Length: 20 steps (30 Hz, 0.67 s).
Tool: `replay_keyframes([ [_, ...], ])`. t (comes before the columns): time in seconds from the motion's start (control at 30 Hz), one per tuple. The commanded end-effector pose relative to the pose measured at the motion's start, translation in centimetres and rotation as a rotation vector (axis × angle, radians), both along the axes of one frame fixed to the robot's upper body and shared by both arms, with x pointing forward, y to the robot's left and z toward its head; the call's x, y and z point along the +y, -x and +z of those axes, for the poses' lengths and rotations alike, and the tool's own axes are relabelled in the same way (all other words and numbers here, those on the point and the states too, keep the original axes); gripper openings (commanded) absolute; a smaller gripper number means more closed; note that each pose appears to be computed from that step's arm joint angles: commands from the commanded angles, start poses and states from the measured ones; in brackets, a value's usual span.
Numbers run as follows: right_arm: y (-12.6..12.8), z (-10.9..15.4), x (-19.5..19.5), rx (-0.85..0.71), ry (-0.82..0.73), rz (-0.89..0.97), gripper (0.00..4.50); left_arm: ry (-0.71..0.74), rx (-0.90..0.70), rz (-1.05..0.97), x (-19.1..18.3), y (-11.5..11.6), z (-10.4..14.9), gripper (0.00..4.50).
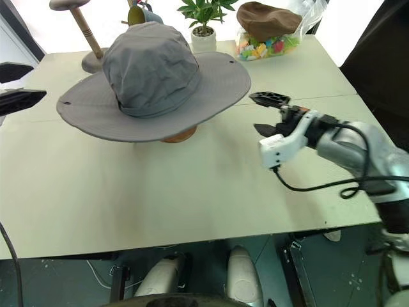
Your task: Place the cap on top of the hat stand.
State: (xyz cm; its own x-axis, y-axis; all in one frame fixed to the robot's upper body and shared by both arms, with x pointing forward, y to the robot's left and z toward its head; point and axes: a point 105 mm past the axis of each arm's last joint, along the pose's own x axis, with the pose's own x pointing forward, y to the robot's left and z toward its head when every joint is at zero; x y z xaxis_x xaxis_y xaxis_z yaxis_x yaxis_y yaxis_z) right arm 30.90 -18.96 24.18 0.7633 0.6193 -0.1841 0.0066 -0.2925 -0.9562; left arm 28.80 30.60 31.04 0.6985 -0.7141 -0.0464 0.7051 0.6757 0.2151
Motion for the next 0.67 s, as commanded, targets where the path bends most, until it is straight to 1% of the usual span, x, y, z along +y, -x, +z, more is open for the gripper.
replay_keyframes([
  [0.03,1.2,4.3,-3.4,0.051,-0.166,-0.073,4.47,-0.036,-0.047,0.071,1.8,0.7,1.2,4.50],
  [0.1,1.4,6.5,-6.7,0.217,-0.429,-0.181,4.47,-0.043,-0.030,0.138,3.6,0.9,0.6,4.50],
  [0.13,1.6,6.9,-7.6,0.290,-0.517,-0.204,4.47,-0.044,-0.024,0.160,4.3,1.0,0.4,4.50],
  [0.17,1.8,7.1,-8.4,0.362,-0.591,-0.231,4.47,-0.045,-0.019,0.177,4.8,1.0,0.2,4.50],
  [0.2,2.0,7.0,-9.2,0.465,-0.646,-0.268,4.47,-0.050,-0.014,0.192,5.3,1.2,0.0,4.50],
  [0.27,3.4,7.9,-9.6,0.684,-0.792,-0.234,4.47,-0.073,0.012,0.227,6.5,1.5,-0.7,4.50],
  [0.33,4.2,9.0,-9.6,0.814,-0.883,-0.201,4.47,-0.100,0.041,0.244,7.2,1.8,-1.5,4.50],
  [0.4,4.8,9.6,-9.7,0.919,-0.922,-0.200,4.47,-0.125,0.068,0.250,7.6,2.1,-2.4,4.50],
  [0.5,5.5,10.1,-9.6,1.016,-0.947,-0.179,4.47,-0.135,0.082,0.247,7.8,2.4,-3.0,4.50],
  [0.67,5.1,10.3,-9.5,1.045,-0.974,-0.178,4.47,-0.138,0.087,0.220,7.1,2.6,-3.3,4.50],
])
